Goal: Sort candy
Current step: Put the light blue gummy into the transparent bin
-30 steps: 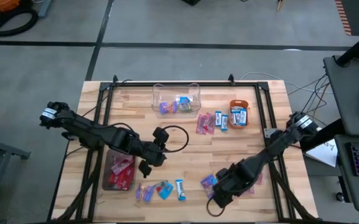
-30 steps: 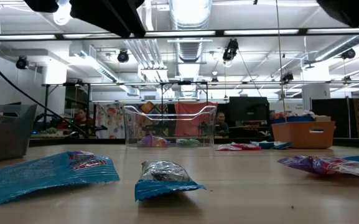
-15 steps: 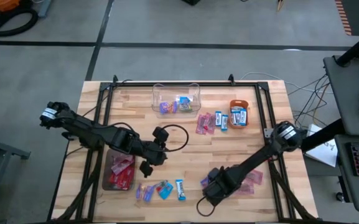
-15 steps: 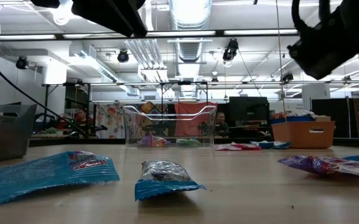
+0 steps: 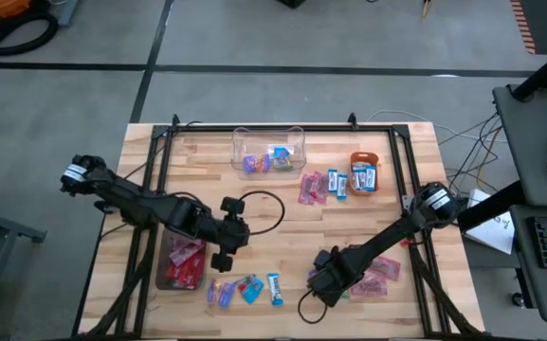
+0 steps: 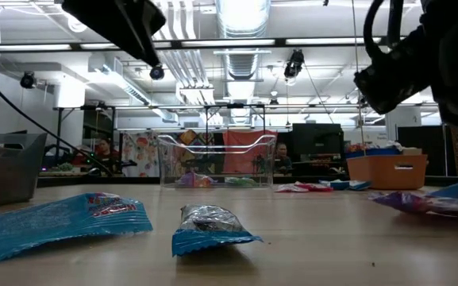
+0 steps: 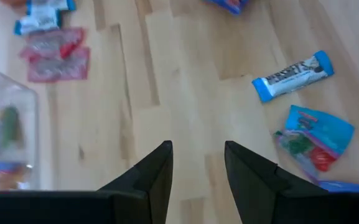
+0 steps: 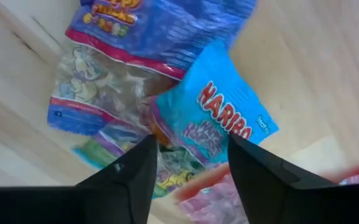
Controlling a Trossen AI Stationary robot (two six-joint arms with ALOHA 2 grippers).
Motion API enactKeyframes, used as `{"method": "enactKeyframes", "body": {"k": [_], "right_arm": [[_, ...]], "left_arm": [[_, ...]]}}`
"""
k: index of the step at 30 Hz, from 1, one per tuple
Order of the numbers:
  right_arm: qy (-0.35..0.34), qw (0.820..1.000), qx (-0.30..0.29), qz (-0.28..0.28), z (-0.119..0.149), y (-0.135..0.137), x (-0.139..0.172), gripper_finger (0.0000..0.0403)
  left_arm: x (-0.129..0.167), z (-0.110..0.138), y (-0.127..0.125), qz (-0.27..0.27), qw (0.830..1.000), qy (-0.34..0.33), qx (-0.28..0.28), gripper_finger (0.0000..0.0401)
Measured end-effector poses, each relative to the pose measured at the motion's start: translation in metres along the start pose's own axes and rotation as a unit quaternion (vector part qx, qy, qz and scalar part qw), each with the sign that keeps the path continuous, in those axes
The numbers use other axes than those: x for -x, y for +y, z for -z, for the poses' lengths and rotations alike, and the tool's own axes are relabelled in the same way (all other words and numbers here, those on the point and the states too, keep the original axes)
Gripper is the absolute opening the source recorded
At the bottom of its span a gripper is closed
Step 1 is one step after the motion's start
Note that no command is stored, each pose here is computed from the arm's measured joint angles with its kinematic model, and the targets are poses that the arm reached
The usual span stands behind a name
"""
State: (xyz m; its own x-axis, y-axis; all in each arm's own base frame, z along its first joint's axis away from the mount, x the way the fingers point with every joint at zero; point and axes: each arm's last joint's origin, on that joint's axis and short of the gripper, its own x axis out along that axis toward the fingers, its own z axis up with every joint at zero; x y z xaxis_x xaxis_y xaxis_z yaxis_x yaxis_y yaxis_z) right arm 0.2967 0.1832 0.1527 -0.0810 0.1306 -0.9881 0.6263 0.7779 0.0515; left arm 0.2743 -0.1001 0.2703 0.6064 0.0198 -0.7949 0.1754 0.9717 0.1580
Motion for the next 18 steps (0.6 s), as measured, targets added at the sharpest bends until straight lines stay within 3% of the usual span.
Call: {"method": "enactKeyframes", "body": {"k": [14,18], "right_arm": [[-0.015,0.996,0.088,0.013,0.001,-0.007,-0.003,0.0022],[-0.018,0.992,0.126,0.011,0.002,-0.010,0.009,0.0010]], "left_arm": [[0.007,0.019,-0.059,0.051,0.994,0.000,0.097,0.0105],[0.012,0.022,-0.072,0.050,0.989,-0.007,0.142,0.0097]]}}
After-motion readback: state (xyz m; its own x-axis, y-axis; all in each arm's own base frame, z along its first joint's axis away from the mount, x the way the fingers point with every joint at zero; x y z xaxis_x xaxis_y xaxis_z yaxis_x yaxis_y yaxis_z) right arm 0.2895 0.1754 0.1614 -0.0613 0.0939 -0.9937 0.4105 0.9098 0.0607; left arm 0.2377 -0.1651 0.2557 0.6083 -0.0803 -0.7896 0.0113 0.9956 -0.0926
